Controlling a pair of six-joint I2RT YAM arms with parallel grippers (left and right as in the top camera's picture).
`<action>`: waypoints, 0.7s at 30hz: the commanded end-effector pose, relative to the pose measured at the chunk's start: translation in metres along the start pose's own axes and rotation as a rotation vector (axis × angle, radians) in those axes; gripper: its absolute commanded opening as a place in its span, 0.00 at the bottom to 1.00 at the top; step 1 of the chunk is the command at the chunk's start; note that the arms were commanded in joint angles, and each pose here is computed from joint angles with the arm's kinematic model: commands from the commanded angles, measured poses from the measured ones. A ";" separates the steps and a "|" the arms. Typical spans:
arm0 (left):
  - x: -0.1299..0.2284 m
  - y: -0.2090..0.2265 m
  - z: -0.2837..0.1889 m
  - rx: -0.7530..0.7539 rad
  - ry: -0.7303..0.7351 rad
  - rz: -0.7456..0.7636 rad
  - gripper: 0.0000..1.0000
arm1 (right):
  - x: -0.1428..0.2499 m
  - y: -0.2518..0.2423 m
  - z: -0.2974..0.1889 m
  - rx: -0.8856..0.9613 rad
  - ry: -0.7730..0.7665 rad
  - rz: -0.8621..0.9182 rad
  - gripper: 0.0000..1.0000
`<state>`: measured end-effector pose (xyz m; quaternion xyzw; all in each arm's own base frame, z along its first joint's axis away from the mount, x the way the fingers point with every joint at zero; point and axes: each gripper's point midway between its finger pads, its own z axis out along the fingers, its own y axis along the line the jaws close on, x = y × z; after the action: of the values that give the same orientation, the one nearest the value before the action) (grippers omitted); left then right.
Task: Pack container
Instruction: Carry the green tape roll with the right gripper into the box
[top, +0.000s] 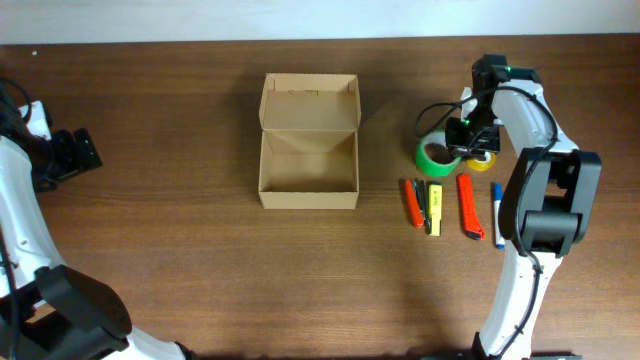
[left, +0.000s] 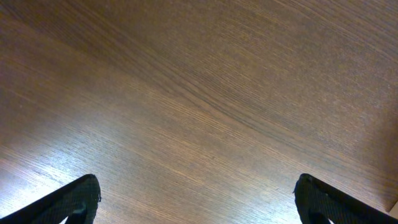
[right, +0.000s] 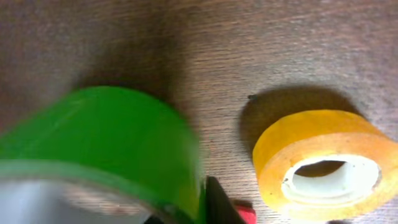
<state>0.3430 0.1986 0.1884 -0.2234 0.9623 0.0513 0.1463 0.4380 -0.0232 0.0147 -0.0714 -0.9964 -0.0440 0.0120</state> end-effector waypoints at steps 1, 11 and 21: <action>0.001 0.000 0.004 0.008 0.010 0.016 1.00 | 0.000 0.003 0.002 -0.010 0.003 0.002 0.05; 0.001 0.000 0.004 0.008 0.010 0.016 1.00 | -0.009 0.012 -0.047 -0.028 -0.114 -0.016 0.04; 0.001 0.000 0.004 0.008 0.010 0.016 1.00 | -0.005 0.050 -0.192 -0.175 -0.421 -0.161 0.04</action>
<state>0.3430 0.1986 0.1884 -0.2234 0.9623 0.0513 0.1463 0.4525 -0.0114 0.1465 -0.0517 -0.9865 -0.0755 -0.1361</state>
